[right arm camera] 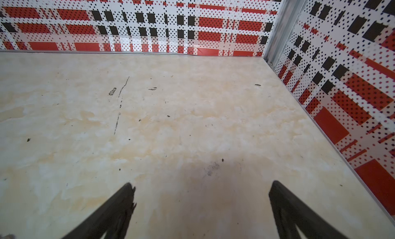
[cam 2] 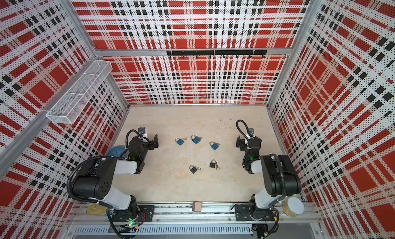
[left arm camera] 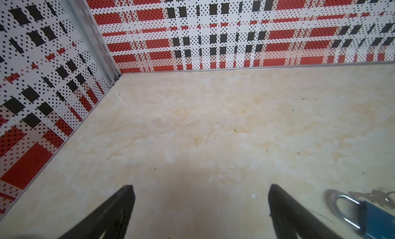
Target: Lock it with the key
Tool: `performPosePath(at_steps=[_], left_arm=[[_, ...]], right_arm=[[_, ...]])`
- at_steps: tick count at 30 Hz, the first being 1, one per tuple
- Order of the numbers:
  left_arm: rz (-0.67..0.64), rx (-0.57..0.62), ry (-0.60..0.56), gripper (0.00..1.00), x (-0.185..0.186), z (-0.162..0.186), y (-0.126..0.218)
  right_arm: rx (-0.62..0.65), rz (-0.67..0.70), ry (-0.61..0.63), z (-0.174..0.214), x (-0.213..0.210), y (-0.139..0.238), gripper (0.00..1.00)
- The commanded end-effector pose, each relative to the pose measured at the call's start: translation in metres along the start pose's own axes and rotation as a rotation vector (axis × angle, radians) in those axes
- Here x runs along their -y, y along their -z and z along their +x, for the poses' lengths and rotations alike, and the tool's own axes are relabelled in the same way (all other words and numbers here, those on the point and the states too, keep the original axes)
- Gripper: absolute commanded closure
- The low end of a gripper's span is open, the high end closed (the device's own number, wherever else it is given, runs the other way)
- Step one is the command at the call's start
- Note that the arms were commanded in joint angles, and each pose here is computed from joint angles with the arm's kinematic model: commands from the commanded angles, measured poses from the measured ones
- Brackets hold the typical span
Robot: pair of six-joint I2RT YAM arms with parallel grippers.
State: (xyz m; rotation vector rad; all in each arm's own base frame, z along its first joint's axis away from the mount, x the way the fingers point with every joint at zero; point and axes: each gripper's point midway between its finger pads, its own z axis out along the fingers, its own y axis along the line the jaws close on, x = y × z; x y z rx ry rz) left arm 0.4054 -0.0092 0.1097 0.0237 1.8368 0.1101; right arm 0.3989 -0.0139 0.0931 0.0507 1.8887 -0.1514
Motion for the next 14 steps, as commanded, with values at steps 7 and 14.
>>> performPosePath(at_steps=[7, 14], left_arm=[[-0.038, 0.033, 0.006, 0.01, -0.0047, -0.0088, -0.0005], [-0.029, 0.030, 0.004, 0.01, -0.0040, -0.0090, -0.0017]], right_arm=[[0.065, -0.006, -0.010, -0.0180, -0.0009, -0.0016, 0.00], [0.066, -0.005, -0.010, -0.0186, -0.0007, -0.0018, 0.00]])
